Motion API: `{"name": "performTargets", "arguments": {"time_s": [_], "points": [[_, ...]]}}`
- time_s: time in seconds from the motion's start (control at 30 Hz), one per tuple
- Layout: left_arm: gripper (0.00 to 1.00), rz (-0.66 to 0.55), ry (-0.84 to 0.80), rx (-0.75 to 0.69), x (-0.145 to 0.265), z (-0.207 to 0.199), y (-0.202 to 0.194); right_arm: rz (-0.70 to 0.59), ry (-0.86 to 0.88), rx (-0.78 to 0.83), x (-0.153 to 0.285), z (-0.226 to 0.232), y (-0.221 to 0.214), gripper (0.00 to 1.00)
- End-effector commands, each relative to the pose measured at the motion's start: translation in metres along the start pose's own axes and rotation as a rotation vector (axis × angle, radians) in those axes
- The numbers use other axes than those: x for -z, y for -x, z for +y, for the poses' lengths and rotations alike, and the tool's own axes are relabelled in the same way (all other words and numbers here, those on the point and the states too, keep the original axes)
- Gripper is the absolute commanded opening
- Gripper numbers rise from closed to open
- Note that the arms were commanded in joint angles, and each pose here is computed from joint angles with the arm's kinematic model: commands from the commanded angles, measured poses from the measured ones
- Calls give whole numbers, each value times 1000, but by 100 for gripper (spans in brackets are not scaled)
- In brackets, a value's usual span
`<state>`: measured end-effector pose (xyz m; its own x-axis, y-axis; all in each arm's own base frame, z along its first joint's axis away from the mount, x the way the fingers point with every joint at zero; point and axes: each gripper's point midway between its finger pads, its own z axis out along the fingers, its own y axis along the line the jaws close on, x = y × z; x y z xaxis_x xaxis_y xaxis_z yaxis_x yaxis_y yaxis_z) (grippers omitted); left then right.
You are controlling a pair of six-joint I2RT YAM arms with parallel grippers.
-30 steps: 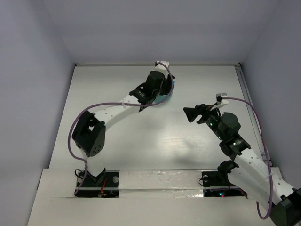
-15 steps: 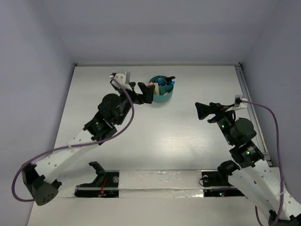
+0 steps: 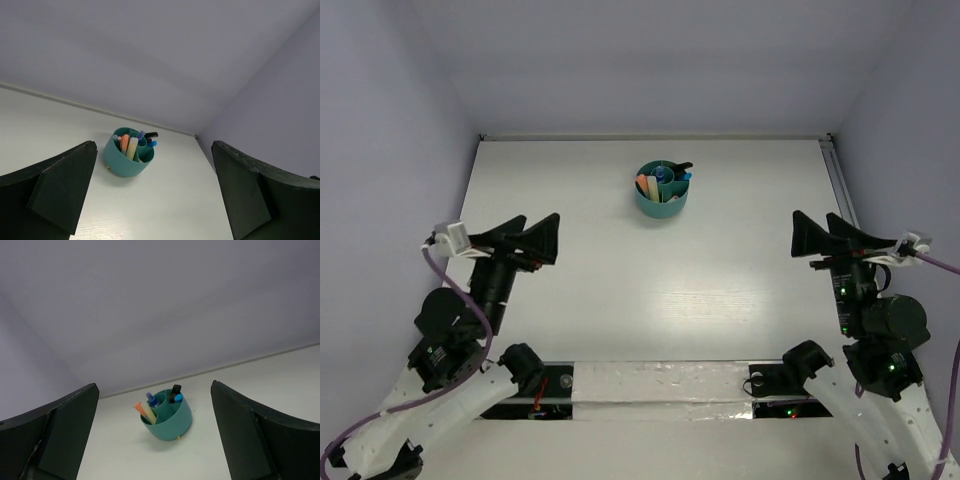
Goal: Sort the stationery into containers
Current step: Reset both arms
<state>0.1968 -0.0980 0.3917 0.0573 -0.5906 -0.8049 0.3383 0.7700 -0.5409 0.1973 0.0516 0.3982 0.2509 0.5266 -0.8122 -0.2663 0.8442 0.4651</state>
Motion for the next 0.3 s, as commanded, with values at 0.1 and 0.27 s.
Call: {"name": "performTargets", "arguments": {"time_s": [0.1,0.27], "points": [[99,27,72,-35,5,17,-6,82,-83,34,-15,-13,-27,100],[99,72,100,-52,-2,18,-17,111,-101,48,-23,-13,-32,100]]}}
